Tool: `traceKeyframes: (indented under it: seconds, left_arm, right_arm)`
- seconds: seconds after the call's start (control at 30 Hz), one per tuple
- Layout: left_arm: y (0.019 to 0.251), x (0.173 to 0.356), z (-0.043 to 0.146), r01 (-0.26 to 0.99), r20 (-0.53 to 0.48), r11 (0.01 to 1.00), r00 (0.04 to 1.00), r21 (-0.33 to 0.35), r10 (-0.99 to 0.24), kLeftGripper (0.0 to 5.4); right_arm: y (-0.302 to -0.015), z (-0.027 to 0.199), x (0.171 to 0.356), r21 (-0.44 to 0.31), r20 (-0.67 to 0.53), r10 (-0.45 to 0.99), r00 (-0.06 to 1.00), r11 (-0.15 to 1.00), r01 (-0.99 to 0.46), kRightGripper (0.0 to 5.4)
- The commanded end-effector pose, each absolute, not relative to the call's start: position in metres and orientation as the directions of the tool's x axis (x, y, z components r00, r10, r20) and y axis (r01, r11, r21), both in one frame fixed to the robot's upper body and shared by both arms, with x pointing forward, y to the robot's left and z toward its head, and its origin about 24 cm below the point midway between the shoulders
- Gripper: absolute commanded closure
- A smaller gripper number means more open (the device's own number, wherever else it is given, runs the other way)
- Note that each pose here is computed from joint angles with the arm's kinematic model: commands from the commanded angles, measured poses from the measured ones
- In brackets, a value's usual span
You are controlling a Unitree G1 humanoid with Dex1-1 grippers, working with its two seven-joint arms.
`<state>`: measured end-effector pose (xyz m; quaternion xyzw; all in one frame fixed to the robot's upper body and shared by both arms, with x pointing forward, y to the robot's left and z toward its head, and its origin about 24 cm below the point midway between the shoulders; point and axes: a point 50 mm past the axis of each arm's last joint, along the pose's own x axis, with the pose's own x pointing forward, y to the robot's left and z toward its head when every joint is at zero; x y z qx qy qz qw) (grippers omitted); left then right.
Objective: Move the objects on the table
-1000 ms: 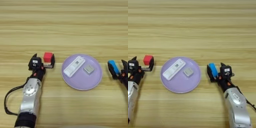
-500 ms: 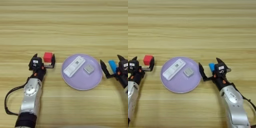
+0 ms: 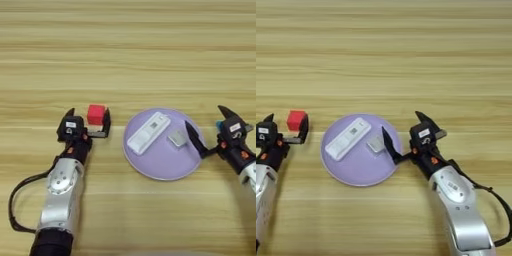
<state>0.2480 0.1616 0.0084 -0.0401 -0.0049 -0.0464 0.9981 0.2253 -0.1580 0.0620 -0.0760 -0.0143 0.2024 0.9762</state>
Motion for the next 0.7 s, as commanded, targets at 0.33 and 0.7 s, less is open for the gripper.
traceKeyframes:
  seconds: [0.33,0.7]
  left_arm:
    - [0.16,0.238,0.005,0.098,-0.034,0.993,0.994,-0.063,-0.1,0.0]
    - [0.162,0.237,0.005,0.09,-0.035,0.994,0.995,-0.06,-0.092,0.0]
  right_arm:
    - [-0.15,0.054,0.23,-0.157,-0.083,0.43,0.899,0.885,-0.438,0.03]
    - [-0.127,0.051,0.224,-0.135,-0.14,0.54,0.83,0.82,-0.556,0.03]
